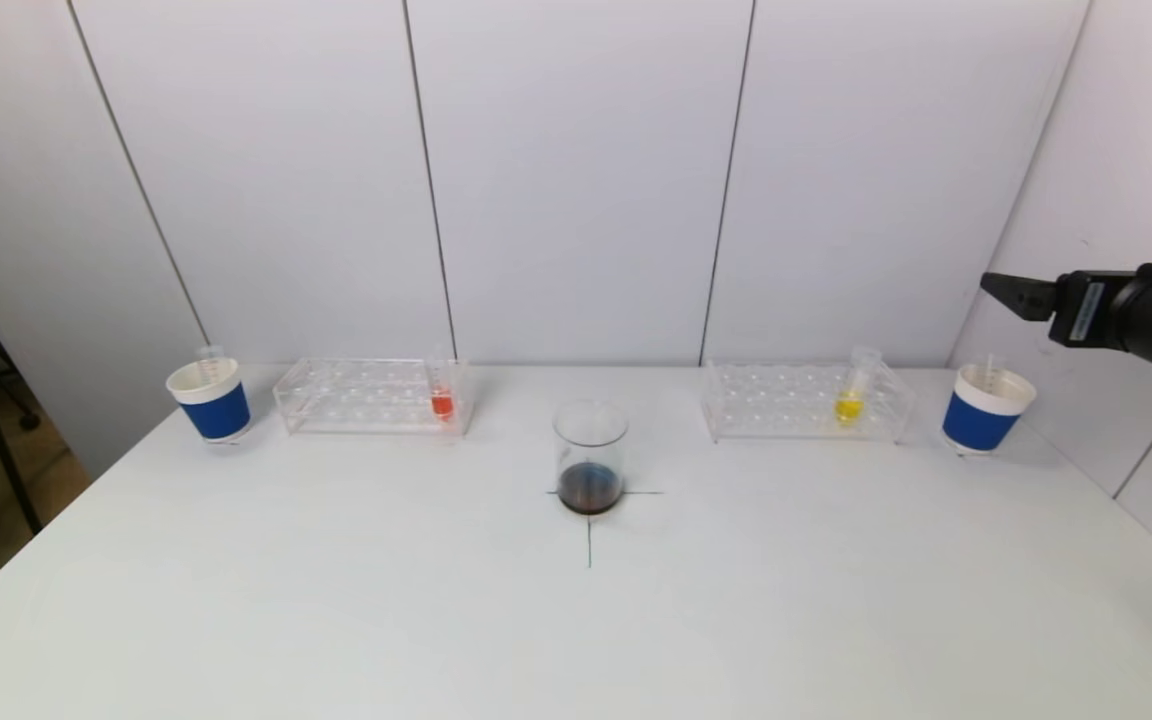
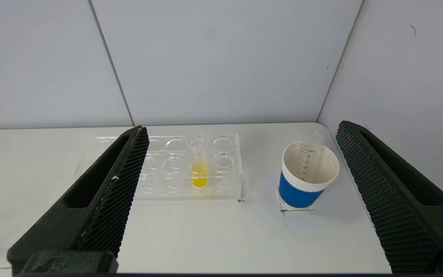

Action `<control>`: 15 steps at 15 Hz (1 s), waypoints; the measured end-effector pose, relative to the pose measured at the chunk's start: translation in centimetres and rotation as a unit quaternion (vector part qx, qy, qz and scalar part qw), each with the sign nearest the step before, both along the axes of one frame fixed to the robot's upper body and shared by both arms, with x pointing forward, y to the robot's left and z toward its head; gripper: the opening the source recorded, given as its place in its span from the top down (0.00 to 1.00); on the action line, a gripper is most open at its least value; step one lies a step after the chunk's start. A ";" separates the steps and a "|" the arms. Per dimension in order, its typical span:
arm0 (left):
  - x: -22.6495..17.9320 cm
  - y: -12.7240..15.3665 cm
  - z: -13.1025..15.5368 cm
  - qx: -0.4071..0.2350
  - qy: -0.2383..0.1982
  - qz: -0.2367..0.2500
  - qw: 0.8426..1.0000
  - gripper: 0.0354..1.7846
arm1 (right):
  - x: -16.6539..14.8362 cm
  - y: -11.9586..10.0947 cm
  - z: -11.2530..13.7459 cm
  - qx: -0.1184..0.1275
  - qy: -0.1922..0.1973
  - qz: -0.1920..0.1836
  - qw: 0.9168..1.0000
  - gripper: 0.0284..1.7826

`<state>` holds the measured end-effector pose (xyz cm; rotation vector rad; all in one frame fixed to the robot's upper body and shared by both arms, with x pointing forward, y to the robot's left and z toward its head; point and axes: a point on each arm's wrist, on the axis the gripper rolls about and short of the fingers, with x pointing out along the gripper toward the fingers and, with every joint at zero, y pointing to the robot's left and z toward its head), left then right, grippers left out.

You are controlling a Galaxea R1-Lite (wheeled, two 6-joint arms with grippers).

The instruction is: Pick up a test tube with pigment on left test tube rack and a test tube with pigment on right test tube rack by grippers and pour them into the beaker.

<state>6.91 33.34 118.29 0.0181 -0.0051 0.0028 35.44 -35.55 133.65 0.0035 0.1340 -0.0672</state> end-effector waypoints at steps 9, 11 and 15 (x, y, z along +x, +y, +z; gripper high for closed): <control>0.0 0.0 0.0 0.000 0.000 0.000 1.000 0.01 | -12.8 1.3 -0.4 -0.004 -0.030 0.042 0.999 0.01; 0.0 0.0 0.0 0.000 0.000 0.000 1.000 0.01 | -15.2 1.5 -1.1 -0.002 -0.023 0.058 0.998 0.01; 0.0 0.0 0.0 0.000 0.000 0.000 1.000 0.01 | -19.7 1.9 -2.9 -0.011 -0.013 0.087 0.996 0.01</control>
